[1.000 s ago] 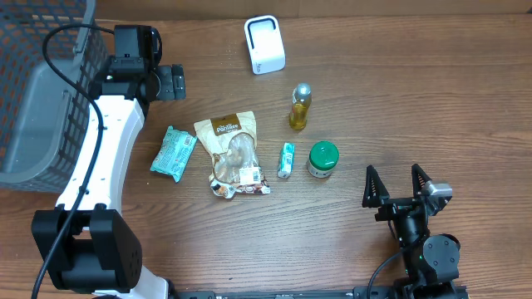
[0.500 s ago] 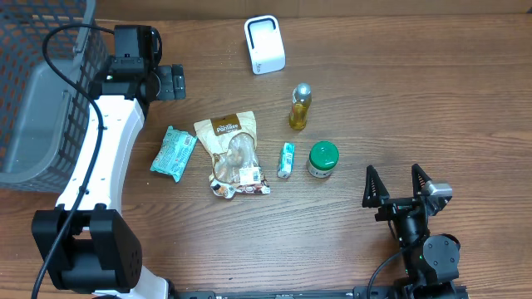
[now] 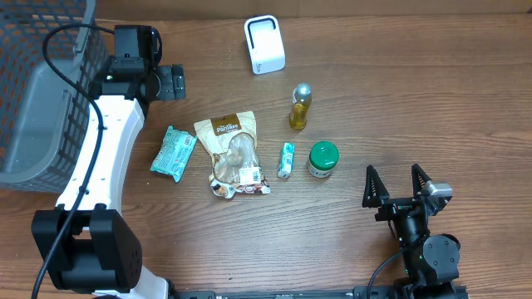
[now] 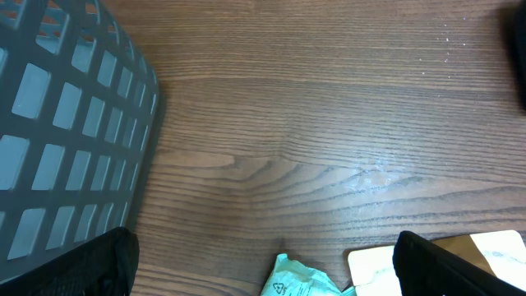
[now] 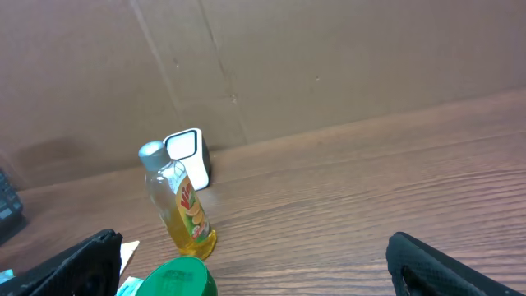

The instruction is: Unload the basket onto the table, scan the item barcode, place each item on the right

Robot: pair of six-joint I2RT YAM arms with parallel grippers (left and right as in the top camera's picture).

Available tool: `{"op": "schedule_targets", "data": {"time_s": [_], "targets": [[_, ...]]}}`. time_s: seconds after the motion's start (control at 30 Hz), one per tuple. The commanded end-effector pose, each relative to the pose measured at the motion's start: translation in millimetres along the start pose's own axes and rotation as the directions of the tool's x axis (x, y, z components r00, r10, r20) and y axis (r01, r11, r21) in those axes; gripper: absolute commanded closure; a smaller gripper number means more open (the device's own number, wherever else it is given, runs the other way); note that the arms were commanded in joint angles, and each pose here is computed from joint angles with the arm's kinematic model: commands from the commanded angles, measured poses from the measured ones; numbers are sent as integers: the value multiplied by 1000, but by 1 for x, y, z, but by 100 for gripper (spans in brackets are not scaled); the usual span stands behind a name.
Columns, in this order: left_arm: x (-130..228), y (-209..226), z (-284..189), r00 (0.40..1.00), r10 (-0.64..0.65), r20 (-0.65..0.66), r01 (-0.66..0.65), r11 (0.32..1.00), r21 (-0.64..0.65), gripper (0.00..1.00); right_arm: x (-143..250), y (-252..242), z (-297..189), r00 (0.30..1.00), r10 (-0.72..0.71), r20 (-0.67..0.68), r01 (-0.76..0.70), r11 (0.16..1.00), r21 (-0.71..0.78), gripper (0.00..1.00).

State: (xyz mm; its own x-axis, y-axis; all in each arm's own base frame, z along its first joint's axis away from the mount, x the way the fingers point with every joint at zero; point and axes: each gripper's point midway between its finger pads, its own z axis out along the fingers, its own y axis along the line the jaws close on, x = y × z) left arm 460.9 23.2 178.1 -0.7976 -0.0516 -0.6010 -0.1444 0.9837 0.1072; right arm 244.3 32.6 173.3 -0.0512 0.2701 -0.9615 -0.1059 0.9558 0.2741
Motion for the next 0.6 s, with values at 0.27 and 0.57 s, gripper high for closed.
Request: {"op": "schedule_targets", "data": {"time_s": [0.27,0.57], "targets": [[-11,4,-11,999,13,34,-13,1000,-7,0,2,0,0,1000,-4,1,4,1000,-3,0],[-11,1,-11,999,18,35,-18,1000,-3,0,2,0,0,1000,-4,1,4,1000,-4,0]]}}
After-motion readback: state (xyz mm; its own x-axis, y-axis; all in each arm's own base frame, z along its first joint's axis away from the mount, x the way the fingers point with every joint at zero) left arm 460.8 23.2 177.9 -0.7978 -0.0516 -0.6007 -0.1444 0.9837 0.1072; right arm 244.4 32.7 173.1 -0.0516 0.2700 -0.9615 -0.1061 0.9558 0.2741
